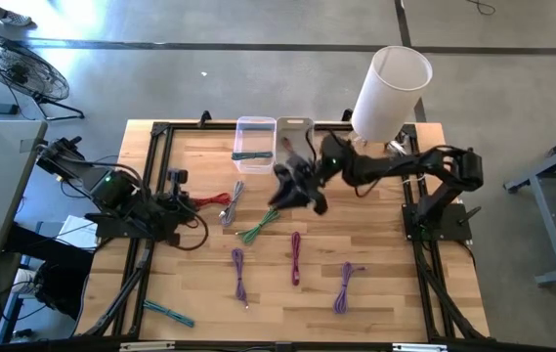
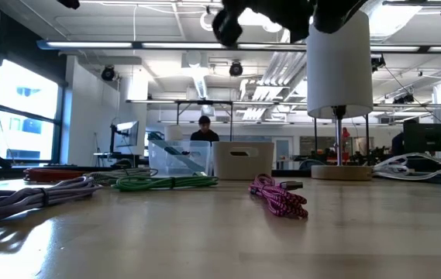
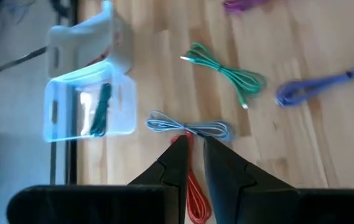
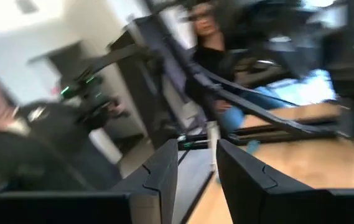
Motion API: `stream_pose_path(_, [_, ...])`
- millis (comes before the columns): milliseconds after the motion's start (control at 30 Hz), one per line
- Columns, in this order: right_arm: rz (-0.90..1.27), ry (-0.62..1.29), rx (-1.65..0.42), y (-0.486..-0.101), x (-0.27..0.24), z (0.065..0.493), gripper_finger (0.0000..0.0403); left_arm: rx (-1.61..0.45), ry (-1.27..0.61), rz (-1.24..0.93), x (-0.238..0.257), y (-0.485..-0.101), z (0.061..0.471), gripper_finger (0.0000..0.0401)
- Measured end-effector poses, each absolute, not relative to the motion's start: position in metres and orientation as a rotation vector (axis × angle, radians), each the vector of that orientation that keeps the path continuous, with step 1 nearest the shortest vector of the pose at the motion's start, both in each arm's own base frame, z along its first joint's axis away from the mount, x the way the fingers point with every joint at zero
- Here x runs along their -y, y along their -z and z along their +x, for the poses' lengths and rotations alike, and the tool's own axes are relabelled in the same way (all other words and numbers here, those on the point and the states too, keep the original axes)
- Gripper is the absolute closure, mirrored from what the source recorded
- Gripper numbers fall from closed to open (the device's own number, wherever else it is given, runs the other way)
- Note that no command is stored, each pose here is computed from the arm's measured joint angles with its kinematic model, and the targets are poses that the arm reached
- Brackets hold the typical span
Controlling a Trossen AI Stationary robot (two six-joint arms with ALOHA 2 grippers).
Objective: Pick & Place USB Port
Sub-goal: Put the orange charger cable into the gray bin
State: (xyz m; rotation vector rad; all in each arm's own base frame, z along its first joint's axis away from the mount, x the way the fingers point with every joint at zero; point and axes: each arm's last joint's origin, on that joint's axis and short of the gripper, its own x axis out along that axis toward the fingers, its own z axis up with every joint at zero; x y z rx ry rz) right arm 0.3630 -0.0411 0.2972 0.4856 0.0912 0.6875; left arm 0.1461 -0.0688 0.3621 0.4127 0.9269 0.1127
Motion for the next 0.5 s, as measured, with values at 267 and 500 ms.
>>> stream_pose_path(267, [0.357,-0.795,0.041,-0.341,-0.009,0.338,0.0300,-0.951,-0.018,0.517,0.069,-0.362,0.145,0.0355])
stream_pose_path(500, [0.211,-0.773,0.132,-0.387,-0.035,0.286,0.0300,-0.974,-0.037,0.659,0.066,-0.361,0.142,0.0355])
